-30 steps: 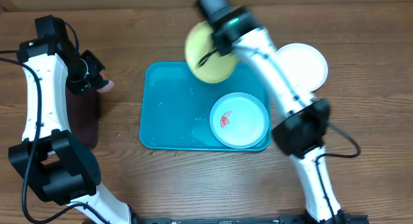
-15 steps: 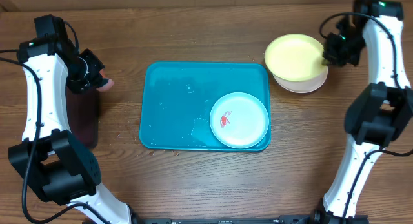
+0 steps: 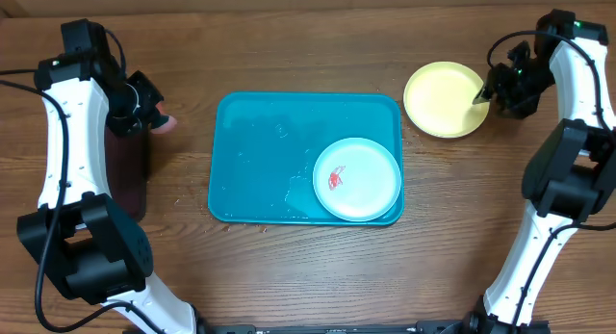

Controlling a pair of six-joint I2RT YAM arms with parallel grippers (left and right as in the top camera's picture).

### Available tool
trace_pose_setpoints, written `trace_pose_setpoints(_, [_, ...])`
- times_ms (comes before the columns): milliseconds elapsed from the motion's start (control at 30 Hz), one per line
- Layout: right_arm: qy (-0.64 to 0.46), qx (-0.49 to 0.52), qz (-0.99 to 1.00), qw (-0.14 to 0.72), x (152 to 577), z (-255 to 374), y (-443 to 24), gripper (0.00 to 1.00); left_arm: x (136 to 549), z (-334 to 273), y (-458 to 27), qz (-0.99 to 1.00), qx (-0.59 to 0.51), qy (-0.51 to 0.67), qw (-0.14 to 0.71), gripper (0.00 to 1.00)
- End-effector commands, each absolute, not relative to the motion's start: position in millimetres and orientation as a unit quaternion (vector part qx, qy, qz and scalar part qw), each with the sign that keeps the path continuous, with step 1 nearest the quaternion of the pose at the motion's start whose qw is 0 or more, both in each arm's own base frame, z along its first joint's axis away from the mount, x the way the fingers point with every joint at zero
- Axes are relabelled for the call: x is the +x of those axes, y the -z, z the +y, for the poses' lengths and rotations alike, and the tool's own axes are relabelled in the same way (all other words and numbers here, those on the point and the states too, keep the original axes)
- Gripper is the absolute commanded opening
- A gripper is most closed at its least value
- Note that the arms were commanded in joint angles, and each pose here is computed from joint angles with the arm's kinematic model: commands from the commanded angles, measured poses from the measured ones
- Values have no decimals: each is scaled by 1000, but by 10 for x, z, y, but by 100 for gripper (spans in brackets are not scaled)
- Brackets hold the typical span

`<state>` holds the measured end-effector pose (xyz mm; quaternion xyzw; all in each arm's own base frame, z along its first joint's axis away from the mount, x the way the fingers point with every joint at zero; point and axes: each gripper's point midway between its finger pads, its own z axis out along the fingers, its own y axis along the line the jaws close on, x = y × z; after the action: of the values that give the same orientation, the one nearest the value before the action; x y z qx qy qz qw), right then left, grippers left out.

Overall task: Clean dirty plates on tray and stack at the side
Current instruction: 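Carry the yellow plate right and stack it on the white plate, then move the right gripper to the light-blue plate's rim and grasp it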

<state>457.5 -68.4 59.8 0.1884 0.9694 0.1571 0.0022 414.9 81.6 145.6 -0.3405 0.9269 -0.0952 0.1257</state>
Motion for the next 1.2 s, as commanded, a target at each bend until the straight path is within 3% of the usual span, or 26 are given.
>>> trace_pose_setpoints(0, [-217,127,967,42,4655,-291,-1002,56,4195,765,-1570,926,-334,105,141,4])
trace_pose_setpoints(67, [-277,38,958,58,4643,90,-1181,60,4192,764,-1568,926,-334,105,140,4])
trace_pose_setpoints(167, [-321,-97,940,60,4469,582,-1336,78,4195,762,-1568,926,-334,105,141,4])
trace_pose_setpoints(333, [-235,-214,948,11,4257,999,-1106,77,4212,707,-1571,928,-327,106,142,4])
trace_pose_setpoints(400, [-193,-233,953,-8,4209,1110,-1002,80,4218,670,-1571,930,-323,106,141,4])
trace_pose_setpoints(467, [-149,-202,968,-24,4190,1186,-927,99,4223,643,-1570,932,-318,106,141,4])
trace_pose_setpoints(667, [-108,-178,977,-51,4039,1429,-774,100,4244,604,-1575,935,-306,105,145,4])
trace_pose_setpoints(800, [-77,-200,974,-79,3862,1488,-514,97,4247,593,-1575,935,-305,105,145,4])
trace_pose_setpoints(933, [-71,-209,970,-98,3721,1526,-305,86,4257,594,-1578,935,-304,105,147,4])
trace_pose_setpoints(1067, [-71,-212,969,-104,3668,1542,-234,48,4279,598,-1586,935,-304,106,152,4])
trace_pose_setpoints(1167, [-84,-215,968,-96,3688,1627,-233,43,4281,598,-1587,935,-304,106,152,4])
